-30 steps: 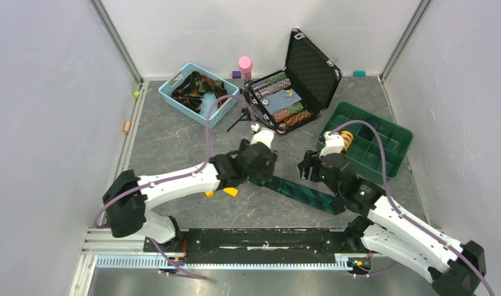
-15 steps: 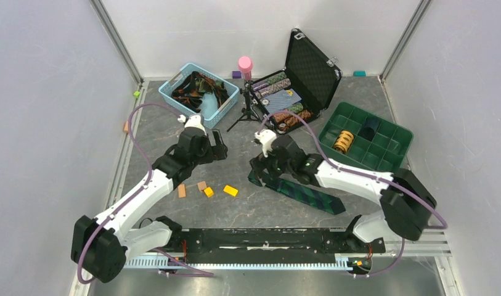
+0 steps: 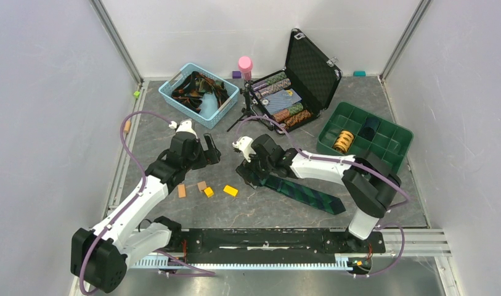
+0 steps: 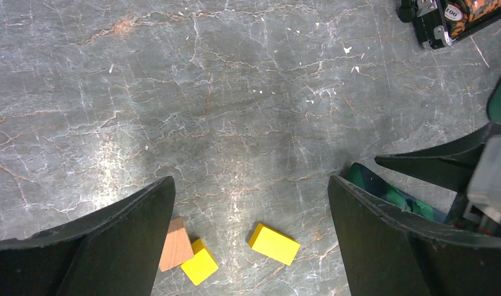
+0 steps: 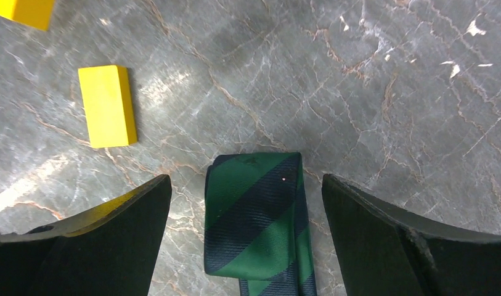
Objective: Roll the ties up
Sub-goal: Roll the tie at the center of the board.
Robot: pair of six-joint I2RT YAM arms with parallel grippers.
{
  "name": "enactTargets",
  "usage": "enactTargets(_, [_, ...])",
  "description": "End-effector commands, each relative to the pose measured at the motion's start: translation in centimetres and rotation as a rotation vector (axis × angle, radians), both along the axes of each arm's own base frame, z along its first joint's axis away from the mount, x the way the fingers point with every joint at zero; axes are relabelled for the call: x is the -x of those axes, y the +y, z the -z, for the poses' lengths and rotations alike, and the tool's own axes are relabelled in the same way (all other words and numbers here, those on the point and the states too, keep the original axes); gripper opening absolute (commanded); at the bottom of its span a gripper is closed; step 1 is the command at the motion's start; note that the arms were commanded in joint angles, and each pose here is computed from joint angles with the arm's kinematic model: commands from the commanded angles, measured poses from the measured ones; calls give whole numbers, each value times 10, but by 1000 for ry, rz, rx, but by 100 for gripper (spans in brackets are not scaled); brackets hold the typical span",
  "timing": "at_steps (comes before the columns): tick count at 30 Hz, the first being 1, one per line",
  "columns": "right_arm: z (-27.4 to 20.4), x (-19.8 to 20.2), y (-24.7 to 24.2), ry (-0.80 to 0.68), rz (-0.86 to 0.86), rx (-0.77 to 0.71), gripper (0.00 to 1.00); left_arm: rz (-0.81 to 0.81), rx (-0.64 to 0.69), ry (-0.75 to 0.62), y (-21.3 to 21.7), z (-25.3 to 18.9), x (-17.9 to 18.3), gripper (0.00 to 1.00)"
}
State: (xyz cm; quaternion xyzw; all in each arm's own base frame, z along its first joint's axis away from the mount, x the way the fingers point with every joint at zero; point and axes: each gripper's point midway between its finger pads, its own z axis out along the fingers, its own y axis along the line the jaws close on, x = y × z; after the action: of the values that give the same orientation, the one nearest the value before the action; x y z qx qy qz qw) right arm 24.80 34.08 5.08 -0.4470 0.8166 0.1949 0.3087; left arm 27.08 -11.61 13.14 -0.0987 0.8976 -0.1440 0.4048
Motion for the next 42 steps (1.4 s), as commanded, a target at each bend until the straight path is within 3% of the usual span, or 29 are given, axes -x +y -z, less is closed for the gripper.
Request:
enactTargets(1, [-2,-9,7,-42,-37,22,98,-12,47,0,-2,-3,2,100])
enactTargets(9, [20,3,-3,-7,-59,79,98,-8,63,11,-6,2,0,100])
enactTargets(20, [37,5,-19,-13,-41,182,82,1,67,18,-9,4,-3,100])
enactTargets(35, [47,17,-18,10,-82,195,43,2,65,27,-9,6,-2,100])
enactTargets(37, [48,18,-18,13,-87,195,44,3,66,28,-9,7,-2,100])
enactTargets(42, [49,21,-16,16,-91,189,63,3,69,33,-9,9,-1,100])
